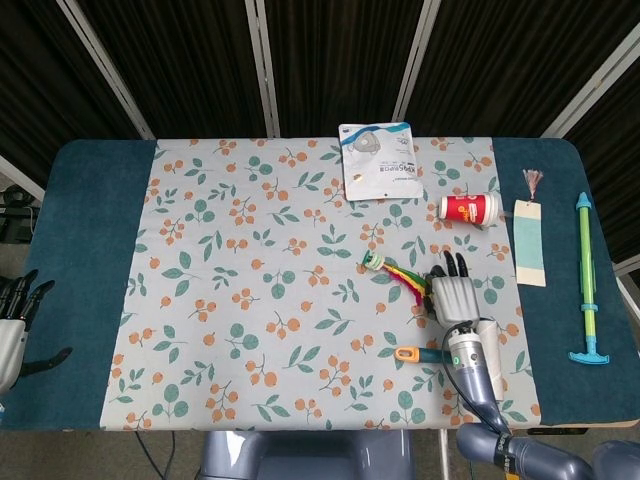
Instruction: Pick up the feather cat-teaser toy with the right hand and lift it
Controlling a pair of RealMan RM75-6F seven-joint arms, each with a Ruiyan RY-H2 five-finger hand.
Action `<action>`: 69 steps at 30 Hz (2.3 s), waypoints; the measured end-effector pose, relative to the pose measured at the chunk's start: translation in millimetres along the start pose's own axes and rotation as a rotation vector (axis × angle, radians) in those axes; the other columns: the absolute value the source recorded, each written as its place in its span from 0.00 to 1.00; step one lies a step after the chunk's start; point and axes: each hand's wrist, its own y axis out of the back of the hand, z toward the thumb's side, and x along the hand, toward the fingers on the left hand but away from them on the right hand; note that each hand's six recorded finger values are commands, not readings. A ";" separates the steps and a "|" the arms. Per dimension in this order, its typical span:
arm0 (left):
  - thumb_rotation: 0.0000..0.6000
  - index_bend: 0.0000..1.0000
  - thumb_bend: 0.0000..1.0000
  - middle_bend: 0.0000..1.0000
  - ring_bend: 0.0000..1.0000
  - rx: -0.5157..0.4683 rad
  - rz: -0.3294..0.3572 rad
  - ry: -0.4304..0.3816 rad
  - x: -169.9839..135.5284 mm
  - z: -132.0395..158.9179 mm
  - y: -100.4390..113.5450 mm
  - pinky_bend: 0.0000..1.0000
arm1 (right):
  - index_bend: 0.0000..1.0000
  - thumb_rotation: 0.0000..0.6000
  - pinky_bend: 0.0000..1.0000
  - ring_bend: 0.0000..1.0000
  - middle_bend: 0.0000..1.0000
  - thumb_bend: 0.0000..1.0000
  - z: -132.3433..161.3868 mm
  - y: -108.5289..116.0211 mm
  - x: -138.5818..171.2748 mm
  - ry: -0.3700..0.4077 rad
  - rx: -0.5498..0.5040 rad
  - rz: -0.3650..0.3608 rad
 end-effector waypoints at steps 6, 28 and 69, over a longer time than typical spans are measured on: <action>0.92 0.12 0.15 0.00 0.00 0.000 0.000 0.000 -0.1 -0.1 0.0 0.00 | 0.59 1.00 0.00 0.00 0.31 0.41 3.1 4.1 0.9 0.013 -0.004 -0.008; 0.92 0.12 0.15 0.00 0.00 0.003 0.003 0.002 -0.1 0.1 -0.1 0.00 | 0.60 1.00 0.00 0.00 0.32 0.41 10.9 107.1 -7.3 0.081 0.083 -0.207; 0.92 0.12 0.15 0.00 0.00 0.007 0.004 0.004 -0.1 0.5 -0.3 0.00 | 0.60 1.00 0.00 0.00 0.32 0.41 -2.7 123.4 -16.3 0.045 0.211 -0.242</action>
